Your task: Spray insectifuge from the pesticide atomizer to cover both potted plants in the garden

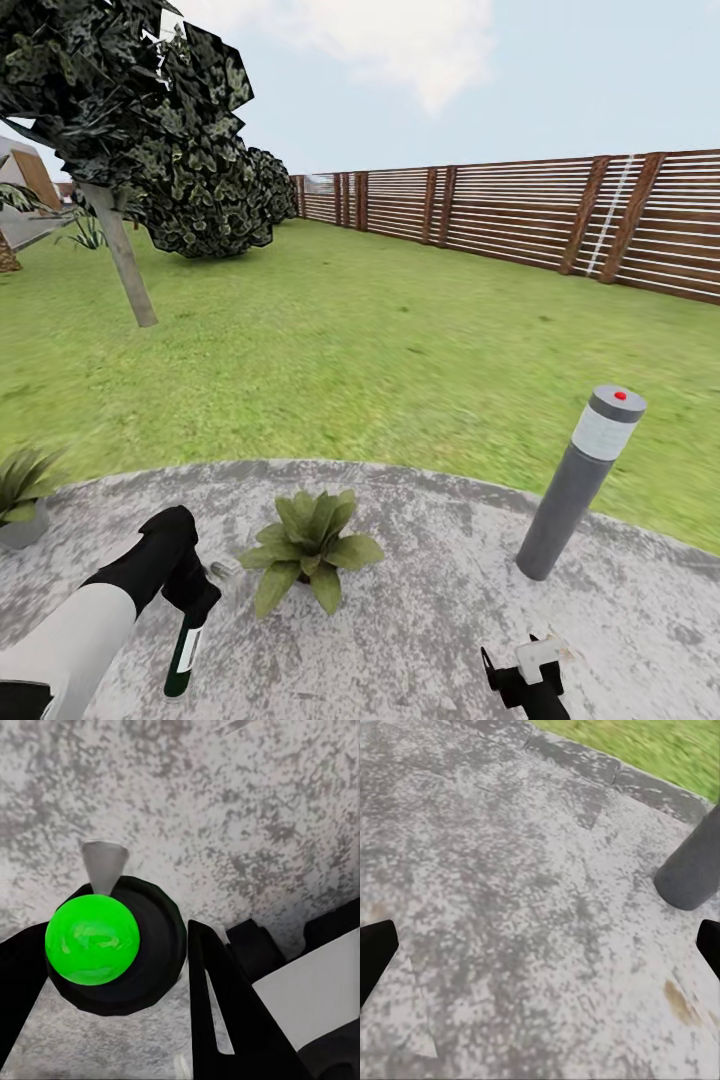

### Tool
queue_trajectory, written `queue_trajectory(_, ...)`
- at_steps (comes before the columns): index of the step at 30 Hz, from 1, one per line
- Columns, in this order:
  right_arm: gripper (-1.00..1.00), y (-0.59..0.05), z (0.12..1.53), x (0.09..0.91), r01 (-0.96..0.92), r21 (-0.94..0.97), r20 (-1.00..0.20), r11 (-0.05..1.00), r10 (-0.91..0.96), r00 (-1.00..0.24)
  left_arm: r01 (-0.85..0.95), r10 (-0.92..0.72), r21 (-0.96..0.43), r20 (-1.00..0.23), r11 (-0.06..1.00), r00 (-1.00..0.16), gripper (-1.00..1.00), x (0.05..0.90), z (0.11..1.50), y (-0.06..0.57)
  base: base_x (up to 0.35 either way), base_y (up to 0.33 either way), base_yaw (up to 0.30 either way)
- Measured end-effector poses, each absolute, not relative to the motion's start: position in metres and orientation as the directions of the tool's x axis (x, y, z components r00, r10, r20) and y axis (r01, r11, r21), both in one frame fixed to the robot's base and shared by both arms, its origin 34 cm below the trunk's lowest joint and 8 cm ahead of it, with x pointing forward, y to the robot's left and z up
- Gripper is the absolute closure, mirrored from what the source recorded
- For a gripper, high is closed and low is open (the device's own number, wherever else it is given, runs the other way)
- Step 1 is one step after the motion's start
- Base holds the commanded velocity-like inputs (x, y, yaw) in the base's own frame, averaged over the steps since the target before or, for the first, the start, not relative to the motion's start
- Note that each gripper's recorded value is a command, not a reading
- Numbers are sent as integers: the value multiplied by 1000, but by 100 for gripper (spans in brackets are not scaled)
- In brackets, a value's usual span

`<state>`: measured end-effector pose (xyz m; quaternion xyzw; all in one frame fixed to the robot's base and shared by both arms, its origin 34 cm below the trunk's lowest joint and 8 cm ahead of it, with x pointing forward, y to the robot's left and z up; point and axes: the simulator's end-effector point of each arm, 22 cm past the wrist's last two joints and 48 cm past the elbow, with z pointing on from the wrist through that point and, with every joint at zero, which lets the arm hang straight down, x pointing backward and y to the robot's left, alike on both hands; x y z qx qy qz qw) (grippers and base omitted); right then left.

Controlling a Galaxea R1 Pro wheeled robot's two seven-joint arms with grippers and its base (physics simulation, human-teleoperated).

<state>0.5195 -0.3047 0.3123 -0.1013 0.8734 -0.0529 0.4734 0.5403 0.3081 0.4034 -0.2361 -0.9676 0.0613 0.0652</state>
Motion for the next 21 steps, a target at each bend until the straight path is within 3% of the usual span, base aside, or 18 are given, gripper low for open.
queue_trajectory(21, -100, -304, 312, 520, -127, -188, -816, 974, -227, -532, 433, 462, -188, 160, 882, -872, 100, 499, 378, 310, 10, 4, 0)
